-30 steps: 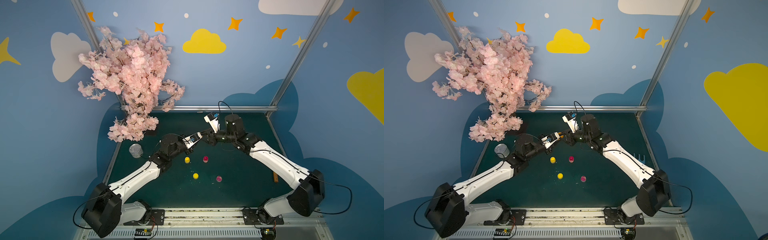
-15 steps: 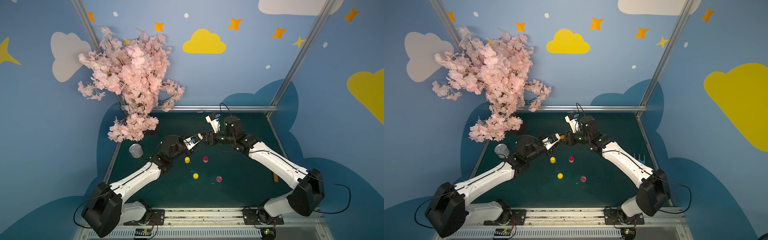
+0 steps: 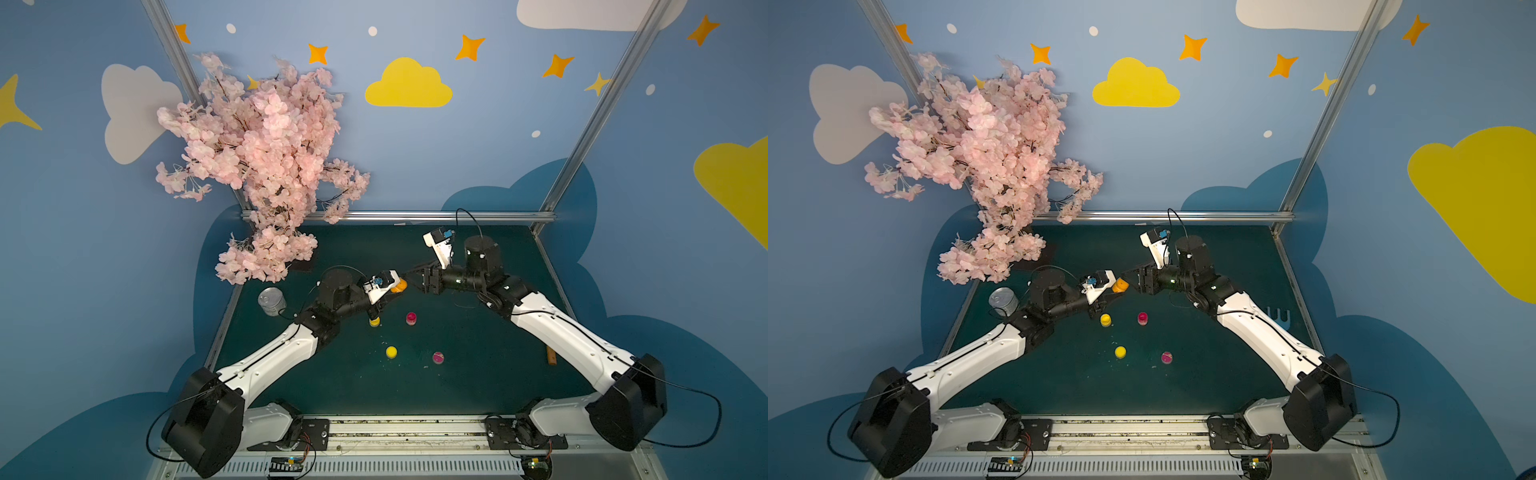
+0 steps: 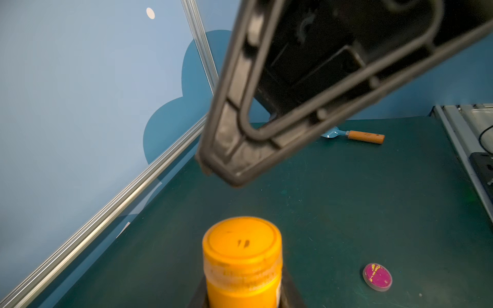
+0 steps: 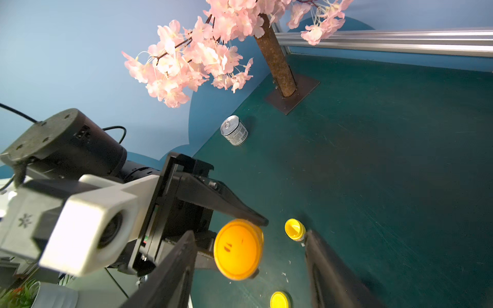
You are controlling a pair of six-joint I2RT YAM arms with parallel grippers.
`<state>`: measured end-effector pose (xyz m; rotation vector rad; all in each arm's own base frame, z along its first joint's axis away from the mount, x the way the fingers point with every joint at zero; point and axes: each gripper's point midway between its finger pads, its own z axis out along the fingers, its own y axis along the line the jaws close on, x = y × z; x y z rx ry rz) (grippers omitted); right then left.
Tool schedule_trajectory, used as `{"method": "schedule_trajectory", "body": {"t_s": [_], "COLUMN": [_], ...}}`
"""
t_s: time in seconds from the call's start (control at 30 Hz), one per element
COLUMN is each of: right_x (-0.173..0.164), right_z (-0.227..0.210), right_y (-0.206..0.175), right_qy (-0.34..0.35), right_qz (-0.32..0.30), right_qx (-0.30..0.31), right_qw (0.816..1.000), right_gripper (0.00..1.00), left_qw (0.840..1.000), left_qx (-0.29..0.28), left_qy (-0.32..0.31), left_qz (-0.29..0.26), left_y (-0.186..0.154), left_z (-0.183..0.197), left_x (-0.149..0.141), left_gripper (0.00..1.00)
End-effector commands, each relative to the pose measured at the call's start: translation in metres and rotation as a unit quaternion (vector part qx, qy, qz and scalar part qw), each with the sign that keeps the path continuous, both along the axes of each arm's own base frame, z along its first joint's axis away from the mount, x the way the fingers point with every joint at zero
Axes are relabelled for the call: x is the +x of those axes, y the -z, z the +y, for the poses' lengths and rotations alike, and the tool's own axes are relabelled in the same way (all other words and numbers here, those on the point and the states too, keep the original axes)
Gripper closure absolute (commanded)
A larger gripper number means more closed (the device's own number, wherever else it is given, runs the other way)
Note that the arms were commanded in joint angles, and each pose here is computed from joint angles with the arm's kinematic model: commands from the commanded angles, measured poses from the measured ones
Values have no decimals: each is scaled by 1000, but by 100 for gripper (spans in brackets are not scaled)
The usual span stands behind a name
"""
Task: Close the paint jar lid
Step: Screw the lid onto the paint jar, then place the paint jar at the center of the board.
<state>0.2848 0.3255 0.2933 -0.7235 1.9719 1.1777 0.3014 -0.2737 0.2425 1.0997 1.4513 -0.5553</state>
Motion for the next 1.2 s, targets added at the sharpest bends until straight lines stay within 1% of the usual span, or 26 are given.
{"method": "schedule_trajectory", "body": {"t_s": [0.0, 0.1, 0.27, 0.43, 0.73, 0.77, 0.87, 0.93, 1.1, 1.13, 1.17], "right_x": [-4, -6, -12, -13, -14, -14, -13, -11, -10, -9, -7], "right_z": [9, 14, 21, 23, 24, 24, 24, 23, 22, 21, 20], "right_y": [-5, 0, 5, 12, 24, 23, 25, 24, 19, 18, 18], "right_qy": [-27, -40, -56, -61, -65, -64, -60, -56, -50, -48, -44], "right_qz": [-2, 10, 15, 21, 35, 35, 34, 30, 17, 16, 16], "right_qx": [3, -5, -13, -29, -46, -46, -49, -49, -45, -45, -47], "right_qw": [1000, 999, 998, 997, 996, 996, 996, 997, 998, 998, 998], "right_gripper": [37, 38, 42, 52, 57, 58, 68, 73, 80, 80, 81], "left_qw": [1000, 1000, 1000, 1000, 999, 999, 999, 999, 999, 999, 999], "left_qx": [-11, -9, -4, -2, 1, 1, 0, -1, -1, -4, -7], "left_qy": [12, 7, -2, -17, -34, -35, -35, -35, -34, -36, -43], "left_qz": [1, -3, -5, -10, -19, -20, -18, -18, -15, -13, -11], "left_y": [-7, -8, -7, -7, -10, -11, -10, -11, -9, -9, -10], "left_z": [-3, -2, -1, 1, 5, 5, 5, 6, 6, 6, 7], "left_x": [-2, 1, 6, 11, 17, 17, 17, 17, 16, 17, 19], "left_gripper": [75, 75, 75, 75, 75, 75, 75, 75, 74, 72, 67]}}
